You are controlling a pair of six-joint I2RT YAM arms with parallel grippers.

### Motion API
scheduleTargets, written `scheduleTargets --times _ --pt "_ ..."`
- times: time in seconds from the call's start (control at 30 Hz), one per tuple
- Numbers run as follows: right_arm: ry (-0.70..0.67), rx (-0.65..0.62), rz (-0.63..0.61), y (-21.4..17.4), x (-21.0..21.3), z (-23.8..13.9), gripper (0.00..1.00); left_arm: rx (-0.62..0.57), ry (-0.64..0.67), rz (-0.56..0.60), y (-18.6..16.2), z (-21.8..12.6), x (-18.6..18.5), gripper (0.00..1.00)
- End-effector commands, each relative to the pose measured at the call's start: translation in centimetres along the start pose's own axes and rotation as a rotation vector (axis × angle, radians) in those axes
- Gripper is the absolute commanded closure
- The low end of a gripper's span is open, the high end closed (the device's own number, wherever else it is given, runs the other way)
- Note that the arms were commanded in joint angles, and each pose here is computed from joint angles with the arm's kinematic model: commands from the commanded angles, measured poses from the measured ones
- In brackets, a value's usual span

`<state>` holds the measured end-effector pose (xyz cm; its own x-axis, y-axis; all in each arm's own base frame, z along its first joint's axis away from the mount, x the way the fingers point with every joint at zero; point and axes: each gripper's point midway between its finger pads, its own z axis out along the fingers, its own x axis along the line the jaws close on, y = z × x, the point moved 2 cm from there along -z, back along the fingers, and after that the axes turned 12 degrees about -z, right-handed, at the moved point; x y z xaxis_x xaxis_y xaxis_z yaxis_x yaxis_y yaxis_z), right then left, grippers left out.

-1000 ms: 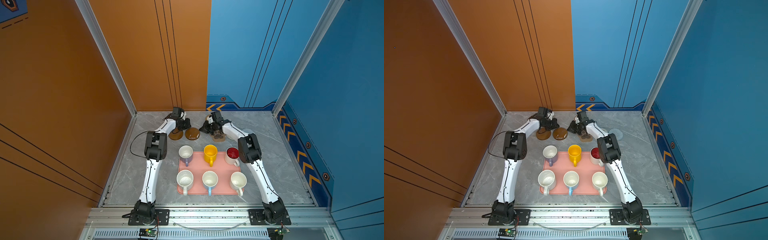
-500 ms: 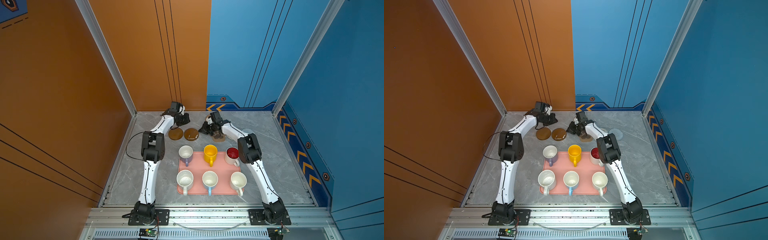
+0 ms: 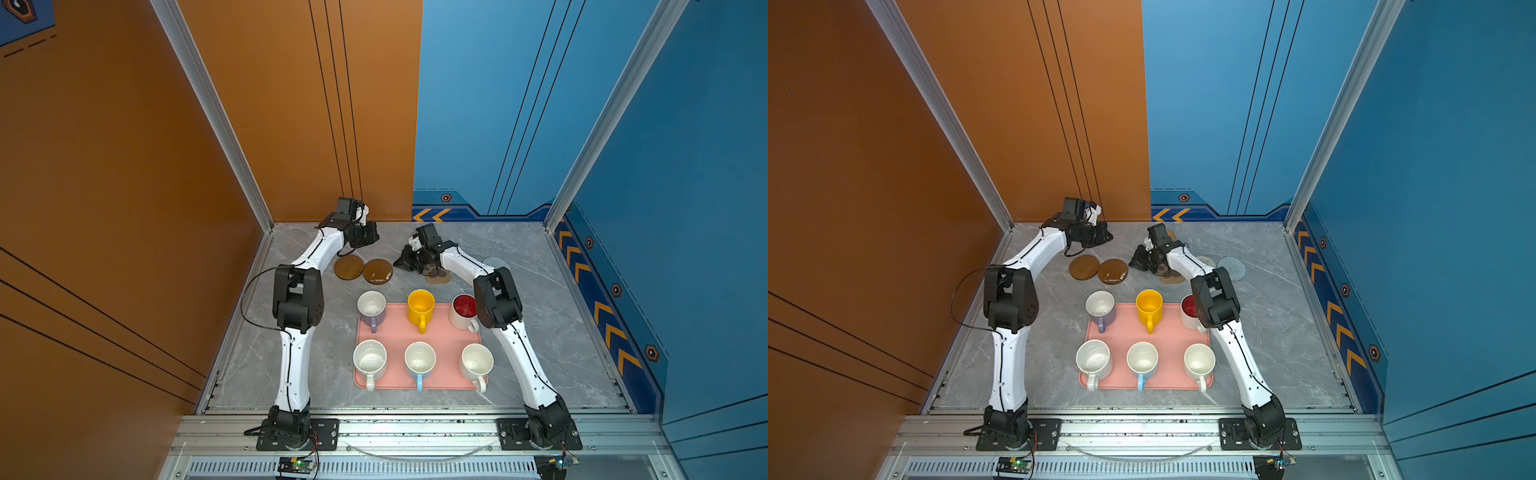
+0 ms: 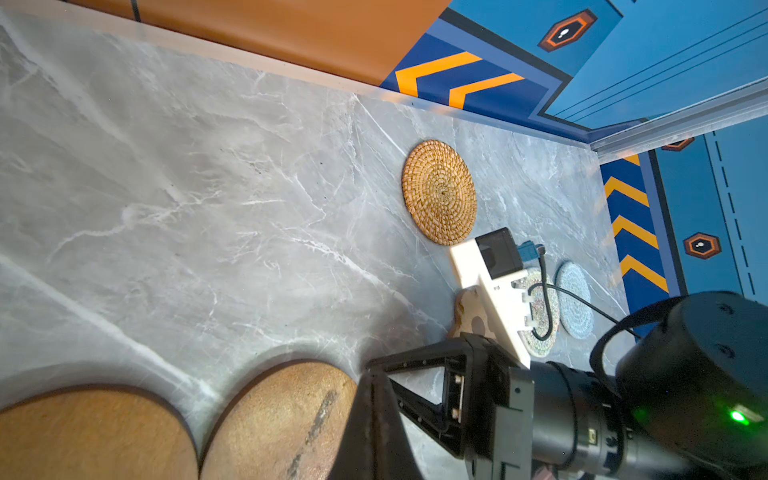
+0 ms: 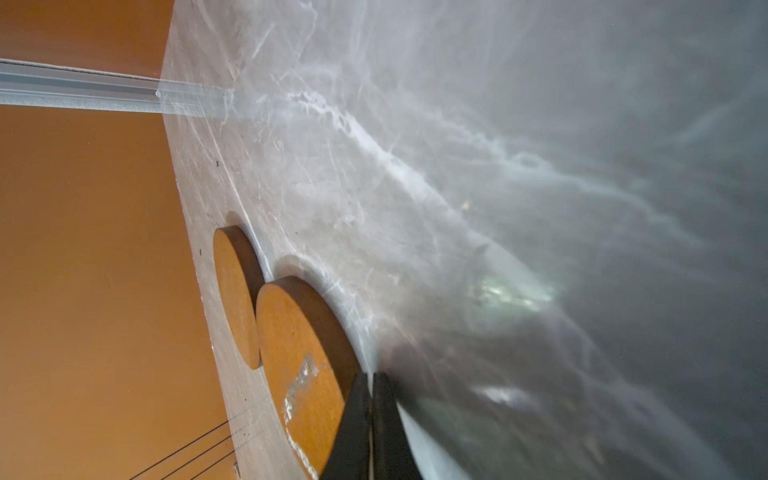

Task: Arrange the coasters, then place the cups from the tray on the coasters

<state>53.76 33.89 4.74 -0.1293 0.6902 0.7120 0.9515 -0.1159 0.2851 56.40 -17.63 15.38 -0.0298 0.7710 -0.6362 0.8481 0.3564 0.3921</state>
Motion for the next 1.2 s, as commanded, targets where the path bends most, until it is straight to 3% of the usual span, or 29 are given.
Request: scheduleTargets --times 0.0,0.4,0.6,0.9,1.17 --pt "0.001 -0.079 -0.05 2.7 2.2 -4.6 1.0 -0.004 -0.064 0.059 -0.6 -2.3 -3.3 1.0" --pt "-0.113 -0.232 -0.024 8.1 -2.5 -10.3 0.97 -0.065 -0.15 0.089 -2.4 -5.5 -5.9 1.0" --pt "-0.133 -0.286 0.001 10.3 -4.2 -9.9 0.99 -0.089 -0.189 0.103 -4.5 -5.6 -6.4 1.0" --pt "-0.189 -0.336 0.03 11.4 -6.9 -8.2 1.0 -0.023 -0.18 0.108 -8.9 -5.6 -6.4 1.0" --pt "-0.18 -0.358 0.061 12.3 -8.9 -7.3 0.99 0.013 -0.213 0.116 -10.6 -6.4 -7.2 1.0"
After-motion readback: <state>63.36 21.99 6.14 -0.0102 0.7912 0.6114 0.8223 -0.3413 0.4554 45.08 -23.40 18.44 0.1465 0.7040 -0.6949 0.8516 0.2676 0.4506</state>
